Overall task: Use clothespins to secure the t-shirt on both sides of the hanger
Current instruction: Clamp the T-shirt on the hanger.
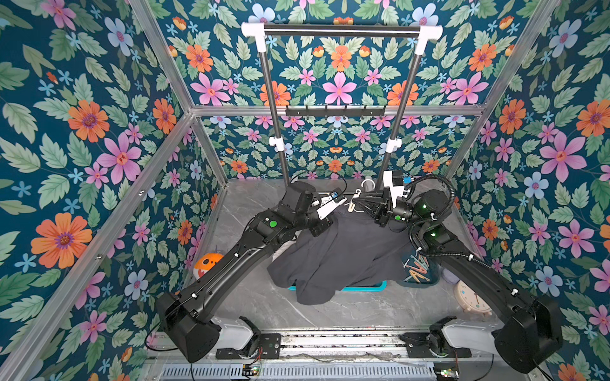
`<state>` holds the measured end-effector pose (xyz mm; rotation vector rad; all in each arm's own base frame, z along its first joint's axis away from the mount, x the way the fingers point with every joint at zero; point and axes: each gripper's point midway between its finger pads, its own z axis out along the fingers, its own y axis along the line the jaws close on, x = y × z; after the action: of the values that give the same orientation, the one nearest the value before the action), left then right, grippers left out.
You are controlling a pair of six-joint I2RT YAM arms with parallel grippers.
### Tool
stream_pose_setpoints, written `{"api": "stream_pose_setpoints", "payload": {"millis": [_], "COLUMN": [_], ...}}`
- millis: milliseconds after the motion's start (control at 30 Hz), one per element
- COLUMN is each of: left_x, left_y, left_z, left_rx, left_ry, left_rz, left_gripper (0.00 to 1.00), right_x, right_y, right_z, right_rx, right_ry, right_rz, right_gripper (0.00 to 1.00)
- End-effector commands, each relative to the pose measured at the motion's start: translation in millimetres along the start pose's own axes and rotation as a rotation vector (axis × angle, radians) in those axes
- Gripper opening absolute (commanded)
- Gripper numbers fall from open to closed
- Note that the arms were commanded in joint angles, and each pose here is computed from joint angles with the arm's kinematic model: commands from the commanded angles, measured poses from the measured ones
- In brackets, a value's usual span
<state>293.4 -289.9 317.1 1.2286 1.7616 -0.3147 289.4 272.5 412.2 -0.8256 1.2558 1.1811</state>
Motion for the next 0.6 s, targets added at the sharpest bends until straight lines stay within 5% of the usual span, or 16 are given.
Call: {"api": "stream_pose_setpoints", "payload": {"millis": [0,567], "left_x": [-10,-17], "left_y": [-1,-6], "left_z": [-1,-6], "left_rx": [0.011,0.033], "left_ry": [-0.036,-0.06], "left_rz": [0.002,0.035], "left_gripper": [0.0,0.0], "right_x": [-6,9], "right_y": [-1,-16], "right_z": [4,23], "right_rx": [-0.013,-0.076], "right_ry": [-0.019,0.009], "right_rz": [-0.033,0.006], "right_gripper": [0.0,0.0]}}
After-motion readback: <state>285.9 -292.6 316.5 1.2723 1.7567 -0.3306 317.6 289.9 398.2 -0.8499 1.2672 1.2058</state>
